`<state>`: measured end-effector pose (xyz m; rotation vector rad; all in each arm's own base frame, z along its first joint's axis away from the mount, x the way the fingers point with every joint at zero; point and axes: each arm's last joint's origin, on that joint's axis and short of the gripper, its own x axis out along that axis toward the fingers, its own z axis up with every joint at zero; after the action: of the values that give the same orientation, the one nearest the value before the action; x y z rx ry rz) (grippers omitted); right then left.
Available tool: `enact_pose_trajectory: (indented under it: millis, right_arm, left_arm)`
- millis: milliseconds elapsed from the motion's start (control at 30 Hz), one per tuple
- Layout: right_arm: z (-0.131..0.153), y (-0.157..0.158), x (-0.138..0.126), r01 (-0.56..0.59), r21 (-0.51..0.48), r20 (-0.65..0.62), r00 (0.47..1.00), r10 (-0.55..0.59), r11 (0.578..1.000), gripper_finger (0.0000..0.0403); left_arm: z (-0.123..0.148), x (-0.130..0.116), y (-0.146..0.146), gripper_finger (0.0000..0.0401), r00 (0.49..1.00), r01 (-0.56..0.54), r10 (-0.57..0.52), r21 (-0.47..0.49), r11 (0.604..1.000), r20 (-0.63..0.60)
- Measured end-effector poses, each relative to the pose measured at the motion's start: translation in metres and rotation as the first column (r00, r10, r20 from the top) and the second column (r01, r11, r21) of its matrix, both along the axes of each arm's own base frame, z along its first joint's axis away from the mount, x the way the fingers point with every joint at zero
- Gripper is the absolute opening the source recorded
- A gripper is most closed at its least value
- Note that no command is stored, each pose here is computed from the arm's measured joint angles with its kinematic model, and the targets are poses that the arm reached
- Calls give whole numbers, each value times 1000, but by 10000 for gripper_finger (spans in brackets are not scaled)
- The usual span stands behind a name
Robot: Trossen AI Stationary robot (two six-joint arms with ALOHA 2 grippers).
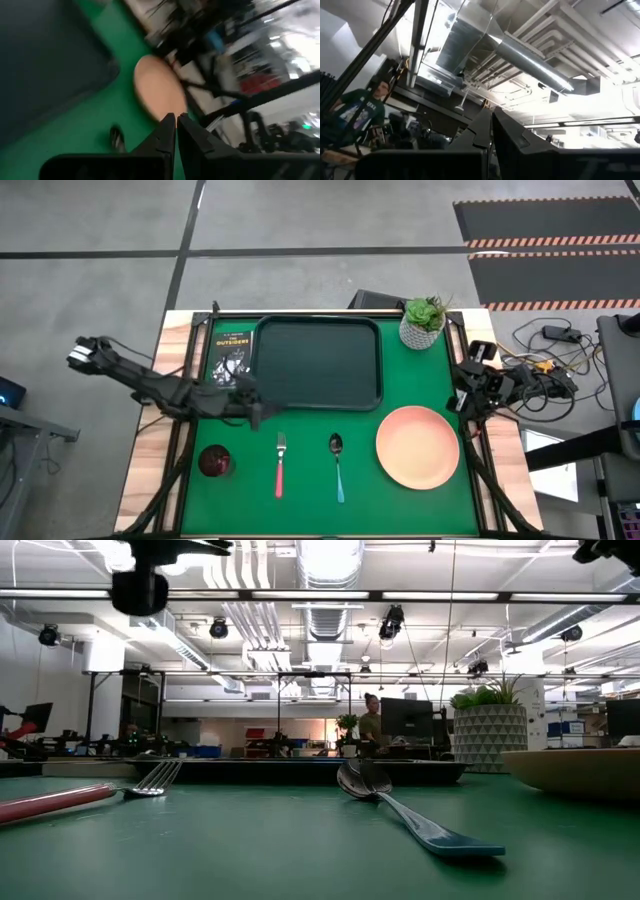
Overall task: Pick and place plate/cup/fork/spoon on tray
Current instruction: Put the red cup on the black tray
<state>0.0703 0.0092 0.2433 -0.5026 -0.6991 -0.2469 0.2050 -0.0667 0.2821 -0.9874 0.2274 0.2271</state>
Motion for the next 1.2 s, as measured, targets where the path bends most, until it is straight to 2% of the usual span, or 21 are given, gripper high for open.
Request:
enact_pose_trajectory:
  millis: [100,167,433,500,600,700,767,1033,1200]
  right_arm:
    - [1,0,0,1,0,3,1000,-1,1000,9]
    - [1,0,0,6,-5,2,1000,-6,1000,9]
    - [1,0,0,9,-10,1,1000,-9,1000,9]
    - [1,0,0,9,-9,1,1000,-9,1000,9]
    - [1,0,0,0,1,2,1000,0,1000,9]
    - [1,0,0,-16,18,4,1000,16,1000,9]
    - [1,0,0,-18,20,3,1000,18,1000,9]
    - [1,0,0,-44,49,7,999,43,998,9]
    - [1,0,0,-47,53,7,999,47,997,9]
  left_arm:
    - [1,7,-12,0,974,-10,-8,-79,997,-226]
    - [4,12,-23,0,944,-16,-26,-125,992,-330]
    - [28,27,-71,0,828,-32,-133,-282,959,-544]
    - [31,26,-81,0,771,-48,-159,-305,951,-616]
    - [31,21,-96,0,636,-93,-202,-333,938,-745]
    - [31,11,-107,0,513,-159,-211,-334,929,-832]
    - [29,6,-110,0,479,-189,-190,-311,931,-857]
    - [18,0,-111,0,439,-228,-151,-273,935,-886]
    - [6,-8,-105,0,367,-215,-106,-195,957,-924]
